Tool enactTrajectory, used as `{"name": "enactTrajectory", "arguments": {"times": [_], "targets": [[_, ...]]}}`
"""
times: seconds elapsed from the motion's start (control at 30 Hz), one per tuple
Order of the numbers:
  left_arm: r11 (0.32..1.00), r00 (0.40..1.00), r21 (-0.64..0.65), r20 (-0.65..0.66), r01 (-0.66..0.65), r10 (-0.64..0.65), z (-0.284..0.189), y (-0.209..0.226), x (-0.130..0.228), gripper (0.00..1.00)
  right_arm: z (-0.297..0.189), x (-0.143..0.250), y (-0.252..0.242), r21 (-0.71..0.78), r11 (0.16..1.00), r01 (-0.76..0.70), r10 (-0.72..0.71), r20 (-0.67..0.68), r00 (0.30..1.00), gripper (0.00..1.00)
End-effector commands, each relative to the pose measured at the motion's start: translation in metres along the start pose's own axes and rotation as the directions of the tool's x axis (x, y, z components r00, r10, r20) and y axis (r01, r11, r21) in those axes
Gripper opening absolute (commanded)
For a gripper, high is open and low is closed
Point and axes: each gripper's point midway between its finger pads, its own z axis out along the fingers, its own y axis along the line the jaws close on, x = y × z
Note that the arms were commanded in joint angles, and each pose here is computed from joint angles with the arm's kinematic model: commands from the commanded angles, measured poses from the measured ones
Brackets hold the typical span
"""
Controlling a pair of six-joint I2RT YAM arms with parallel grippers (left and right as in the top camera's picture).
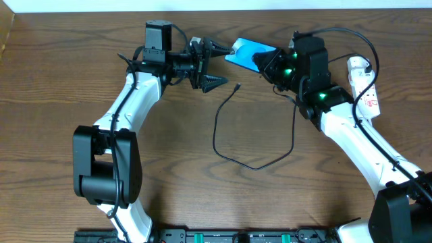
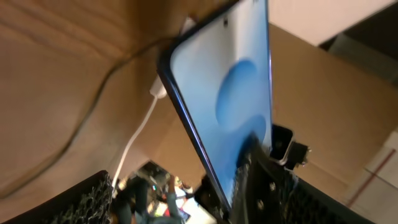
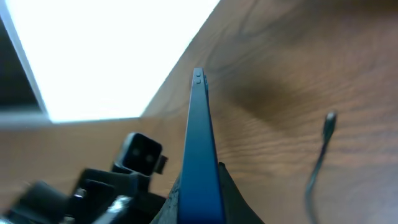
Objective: Plug charger to phone and switch on socket
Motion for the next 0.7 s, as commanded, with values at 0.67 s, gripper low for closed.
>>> {"name": "enactTrajectory", "arguments": {"times": [0.67], "targets": [[0.998,0.96,0.049,0.281,-0.036,0.02,-0.01,-0.031,-0.045,0.68,0.007,0.024,0.023,-0.041,0.917,-0.397,0.398,0.015,0.917,0.01]]}}
